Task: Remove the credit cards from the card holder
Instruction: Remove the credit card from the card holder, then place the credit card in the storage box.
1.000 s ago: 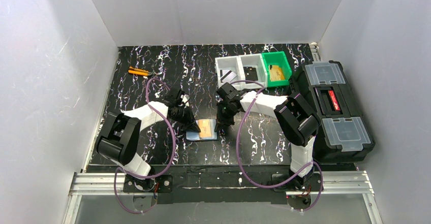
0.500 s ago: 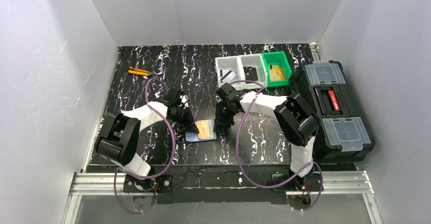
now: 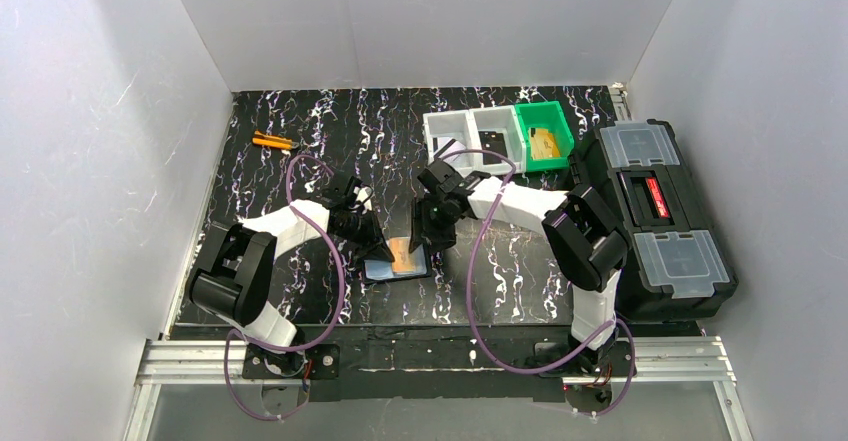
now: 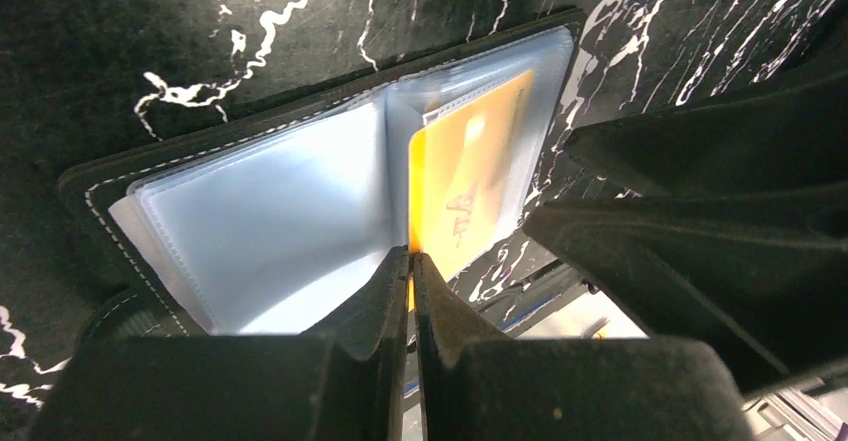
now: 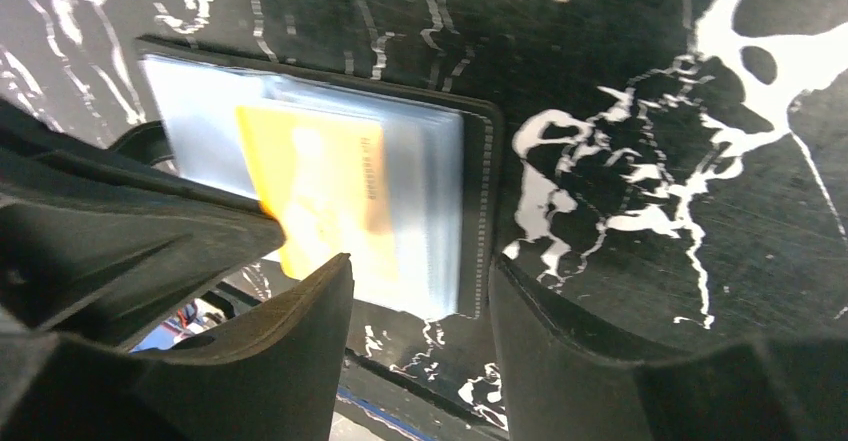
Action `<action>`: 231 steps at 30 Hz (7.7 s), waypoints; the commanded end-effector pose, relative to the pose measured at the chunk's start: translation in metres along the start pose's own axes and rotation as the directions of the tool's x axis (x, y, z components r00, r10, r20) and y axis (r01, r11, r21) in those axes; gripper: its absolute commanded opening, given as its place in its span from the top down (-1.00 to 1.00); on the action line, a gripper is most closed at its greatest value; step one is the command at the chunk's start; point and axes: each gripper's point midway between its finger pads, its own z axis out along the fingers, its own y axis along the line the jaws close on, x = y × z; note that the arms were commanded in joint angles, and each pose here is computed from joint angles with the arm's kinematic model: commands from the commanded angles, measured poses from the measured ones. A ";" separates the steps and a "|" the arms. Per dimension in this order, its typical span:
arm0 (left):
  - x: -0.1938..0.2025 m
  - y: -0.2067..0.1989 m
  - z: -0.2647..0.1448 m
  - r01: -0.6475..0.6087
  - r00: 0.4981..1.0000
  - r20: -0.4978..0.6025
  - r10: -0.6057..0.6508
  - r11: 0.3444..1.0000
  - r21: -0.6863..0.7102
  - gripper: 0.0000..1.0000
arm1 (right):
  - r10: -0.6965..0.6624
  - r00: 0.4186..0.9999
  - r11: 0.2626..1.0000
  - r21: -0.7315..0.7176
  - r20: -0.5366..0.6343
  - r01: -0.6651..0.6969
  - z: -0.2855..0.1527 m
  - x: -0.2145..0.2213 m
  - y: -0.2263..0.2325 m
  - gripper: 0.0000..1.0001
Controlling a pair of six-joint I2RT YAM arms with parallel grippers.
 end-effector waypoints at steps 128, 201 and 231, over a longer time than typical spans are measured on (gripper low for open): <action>-0.003 0.035 -0.045 0.109 0.990 0.104 -0.097 0.988 -0.113 1.00 | -0.058 0.993 0.973 0.215 -0.107 0.080 0.016 0.002 -0.031 0.49; -0.037 -0.115 -0.155 -0.065 0.971 0.236 -0.024 0.929 0.363 -0.60 | 0.156 0.940 0.852 -0.523 0.304 0.028 -0.158 -0.087 0.041 0.97; -0.021 -0.091 -0.150 -0.132 0.974 0.210 0.079 0.960 0.248 -0.71 | -0.253 0.835 0.626 0.741 0.489 -0.244 -0.230 -0.277 -0.258 0.97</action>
